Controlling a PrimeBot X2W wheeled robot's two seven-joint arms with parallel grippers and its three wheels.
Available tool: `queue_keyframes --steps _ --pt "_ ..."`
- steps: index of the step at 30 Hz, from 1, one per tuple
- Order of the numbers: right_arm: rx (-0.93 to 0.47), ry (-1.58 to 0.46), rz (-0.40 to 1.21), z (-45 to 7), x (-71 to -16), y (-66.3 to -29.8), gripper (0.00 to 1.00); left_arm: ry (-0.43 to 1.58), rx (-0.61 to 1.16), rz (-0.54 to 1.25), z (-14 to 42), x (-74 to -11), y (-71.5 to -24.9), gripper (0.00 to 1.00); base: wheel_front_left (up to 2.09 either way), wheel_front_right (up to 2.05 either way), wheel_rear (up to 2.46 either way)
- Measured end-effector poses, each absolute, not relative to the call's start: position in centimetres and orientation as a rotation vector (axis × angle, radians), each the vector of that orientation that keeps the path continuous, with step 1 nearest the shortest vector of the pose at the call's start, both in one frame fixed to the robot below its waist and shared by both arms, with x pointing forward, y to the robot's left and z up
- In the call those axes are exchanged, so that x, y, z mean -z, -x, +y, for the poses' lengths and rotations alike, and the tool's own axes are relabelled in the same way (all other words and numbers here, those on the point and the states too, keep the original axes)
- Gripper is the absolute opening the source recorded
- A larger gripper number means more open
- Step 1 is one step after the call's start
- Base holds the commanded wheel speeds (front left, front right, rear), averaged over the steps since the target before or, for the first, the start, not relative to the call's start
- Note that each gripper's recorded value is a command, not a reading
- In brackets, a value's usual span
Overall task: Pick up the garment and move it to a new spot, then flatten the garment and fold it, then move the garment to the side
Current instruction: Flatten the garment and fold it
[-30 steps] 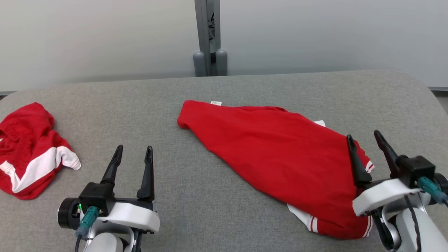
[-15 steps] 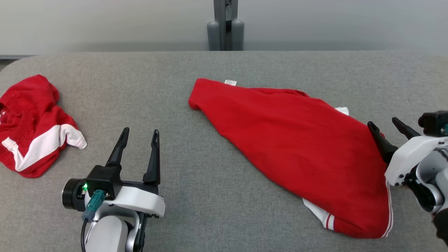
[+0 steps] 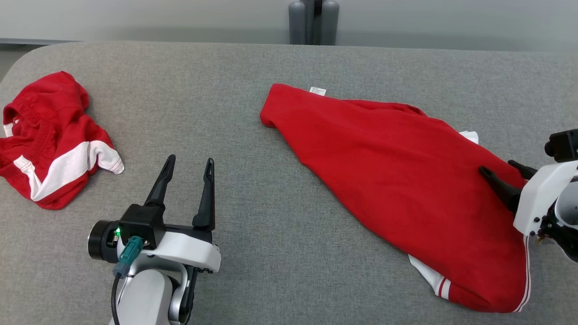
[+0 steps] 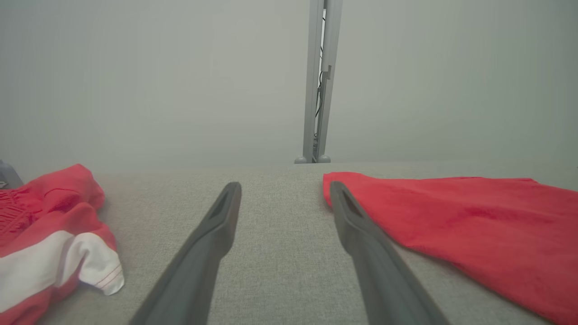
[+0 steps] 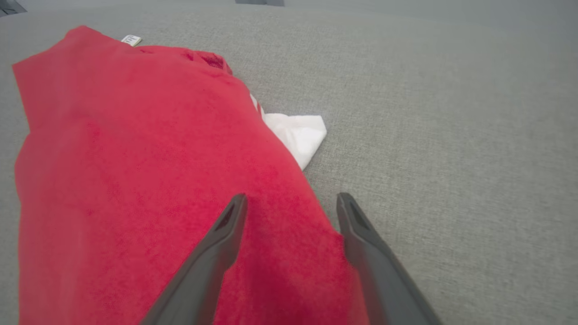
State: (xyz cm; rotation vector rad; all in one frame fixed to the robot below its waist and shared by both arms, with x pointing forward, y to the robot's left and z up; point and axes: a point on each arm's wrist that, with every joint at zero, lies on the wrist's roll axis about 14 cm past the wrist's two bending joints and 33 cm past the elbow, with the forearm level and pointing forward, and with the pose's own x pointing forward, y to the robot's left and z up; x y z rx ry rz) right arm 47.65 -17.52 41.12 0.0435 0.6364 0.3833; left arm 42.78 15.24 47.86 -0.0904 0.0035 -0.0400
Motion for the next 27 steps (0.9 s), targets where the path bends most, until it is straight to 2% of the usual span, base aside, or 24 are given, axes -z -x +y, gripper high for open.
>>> queue_keyframes --steps 1,2,3,4,12,19,27 --pt "-0.383 -0.050 0.645 -17.5 -41.0 -47.6 1.00 0.091 0.037 0.005 15.3 -47.8 -42.8 1.00 0.00 0.00 0.00" --pt "-0.383 -0.053 0.659 -17.6 -40.8 -47.5 0.89 0.090 0.036 0.006 15.3 -47.8 -42.7 1.00 0.00 0.00 0.00" --pt "-0.387 -0.042 0.674 -17.7 -40.6 -47.3 0.39 0.090 0.035 0.006 15.3 -47.8 -42.7 1.00 0.00 0.00 0.00" --pt "-0.389 -0.039 0.679 -17.7 -40.5 -47.2 0.00 0.090 0.034 0.006 15.4 -47.8 -42.7 1.00 0.00 0.00 0.00" --pt "-0.411 -0.021 0.612 -17.5 -41.8 -47.6 0.00 0.090 0.032 0.001 15.4 -48.1 -42.6 1.00 0.00 0.00 0.00" --pt "-0.388 0.086 0.368 -18.9 -47.1 -50.4 0.00 0.089 0.033 -0.024 15.3 -49.1 -42.2 1.00 0.00 0.00 0.00" --pt "-0.310 0.362 0.006 -21.0 -58.8 -55.3 0.00 0.101 0.030 -0.046 15.4 -50.0 -41.0 1.00 0.00 0.00 0.00"
